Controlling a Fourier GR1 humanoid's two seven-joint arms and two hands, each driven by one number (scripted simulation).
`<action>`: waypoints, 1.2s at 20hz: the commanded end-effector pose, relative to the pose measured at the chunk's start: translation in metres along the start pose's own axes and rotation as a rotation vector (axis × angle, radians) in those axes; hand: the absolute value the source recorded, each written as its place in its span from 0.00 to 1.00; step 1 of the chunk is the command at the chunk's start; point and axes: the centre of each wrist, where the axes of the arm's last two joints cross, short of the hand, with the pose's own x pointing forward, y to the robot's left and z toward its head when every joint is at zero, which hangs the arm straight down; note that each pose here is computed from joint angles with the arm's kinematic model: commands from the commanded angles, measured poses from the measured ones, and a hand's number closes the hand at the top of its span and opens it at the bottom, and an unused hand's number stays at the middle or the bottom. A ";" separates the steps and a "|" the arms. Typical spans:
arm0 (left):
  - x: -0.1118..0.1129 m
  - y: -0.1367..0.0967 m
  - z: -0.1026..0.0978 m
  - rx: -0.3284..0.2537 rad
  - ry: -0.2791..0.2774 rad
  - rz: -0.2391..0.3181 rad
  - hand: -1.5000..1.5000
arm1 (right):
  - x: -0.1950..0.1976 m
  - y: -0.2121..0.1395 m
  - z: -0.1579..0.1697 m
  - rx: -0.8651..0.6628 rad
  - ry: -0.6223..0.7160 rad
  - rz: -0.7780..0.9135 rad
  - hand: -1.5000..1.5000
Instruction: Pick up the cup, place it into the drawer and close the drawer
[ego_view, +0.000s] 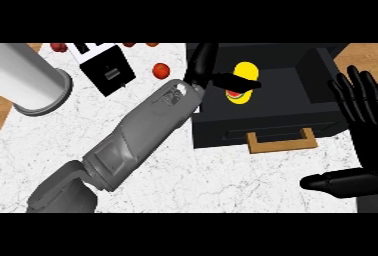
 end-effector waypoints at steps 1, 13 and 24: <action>0.012 -0.004 -0.003 0.022 -0.064 0.041 0.00 | 0.011 0.001 0.003 0.080 -0.010 -0.089 0.00; 0.019 0.027 -0.004 0.094 -0.069 0.218 0.00 | 0.043 -0.016 0.027 0.265 0.102 0.221 1.00; 0.023 0.102 0.015 0.162 -0.061 0.237 0.00 | 0.012 0.028 -0.002 0.210 0.164 0.460 1.00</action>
